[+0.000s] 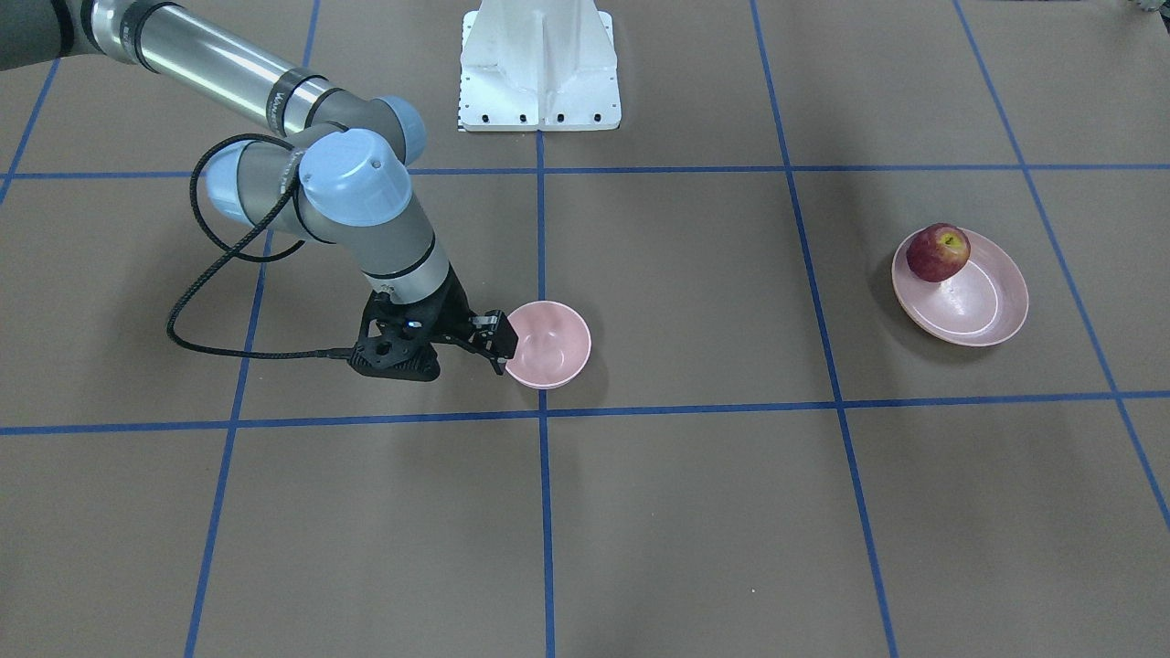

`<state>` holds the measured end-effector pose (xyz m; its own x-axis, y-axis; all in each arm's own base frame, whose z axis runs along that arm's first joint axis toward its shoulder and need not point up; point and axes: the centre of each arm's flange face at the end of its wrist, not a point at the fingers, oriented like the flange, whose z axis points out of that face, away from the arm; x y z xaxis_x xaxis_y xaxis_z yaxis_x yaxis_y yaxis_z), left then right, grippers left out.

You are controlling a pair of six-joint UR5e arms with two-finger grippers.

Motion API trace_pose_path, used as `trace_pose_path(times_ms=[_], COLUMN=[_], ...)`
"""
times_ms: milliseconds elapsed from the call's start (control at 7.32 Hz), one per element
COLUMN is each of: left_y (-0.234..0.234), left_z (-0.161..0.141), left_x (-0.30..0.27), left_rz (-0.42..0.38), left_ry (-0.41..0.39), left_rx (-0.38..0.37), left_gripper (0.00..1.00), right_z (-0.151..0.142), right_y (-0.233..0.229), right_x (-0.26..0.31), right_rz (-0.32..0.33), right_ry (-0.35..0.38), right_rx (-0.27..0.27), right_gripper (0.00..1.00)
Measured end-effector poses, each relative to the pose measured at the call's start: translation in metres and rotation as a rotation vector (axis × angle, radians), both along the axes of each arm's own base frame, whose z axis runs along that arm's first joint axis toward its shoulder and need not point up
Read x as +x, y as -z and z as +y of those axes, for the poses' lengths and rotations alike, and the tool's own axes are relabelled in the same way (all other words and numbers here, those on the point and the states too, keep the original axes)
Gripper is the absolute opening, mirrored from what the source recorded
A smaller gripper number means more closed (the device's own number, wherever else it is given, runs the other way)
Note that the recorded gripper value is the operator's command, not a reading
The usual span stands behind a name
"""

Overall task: Move apple from plate to bowl
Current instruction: 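Open the right gripper and withdraw the right arm away from the bowl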

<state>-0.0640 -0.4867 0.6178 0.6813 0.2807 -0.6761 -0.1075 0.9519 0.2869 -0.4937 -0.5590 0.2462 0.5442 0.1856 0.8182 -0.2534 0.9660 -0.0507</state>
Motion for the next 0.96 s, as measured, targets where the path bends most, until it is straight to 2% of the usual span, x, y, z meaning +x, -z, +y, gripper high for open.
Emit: trace_pose_path(times_ms=[273, 547, 820, 957], left_y=[0.011, 0.015, 0.016, 0.015], left_z=[-0.020, -0.025, -0.023, -0.019], left_x=[0.004, 0.017, 0.038, 0.047], left_rz=[0.038, 0.083, 0.110, 0.123], left_ry=[-0.005, -0.014, 0.018, 0.057], left_rx=[0.040, 0.090, 0.058, 0.035], left_gripper=[0.98, 0.98, 0.98, 0.98], right_z=[-0.046, -0.082, -0.099, -0.095], right_y=[-0.027, -0.089, -0.173, -0.216], right_x=[0.067, 0.155, 0.274, 0.336], right_rz=[0.060, 0.122, 0.159, 0.172], right_ry=[0.052, 0.132, 0.220, 0.253], right_rx=[0.048, 0.130, 0.211, 0.249], right_gripper=[1.00, 1.00, 1.00, 1.00])
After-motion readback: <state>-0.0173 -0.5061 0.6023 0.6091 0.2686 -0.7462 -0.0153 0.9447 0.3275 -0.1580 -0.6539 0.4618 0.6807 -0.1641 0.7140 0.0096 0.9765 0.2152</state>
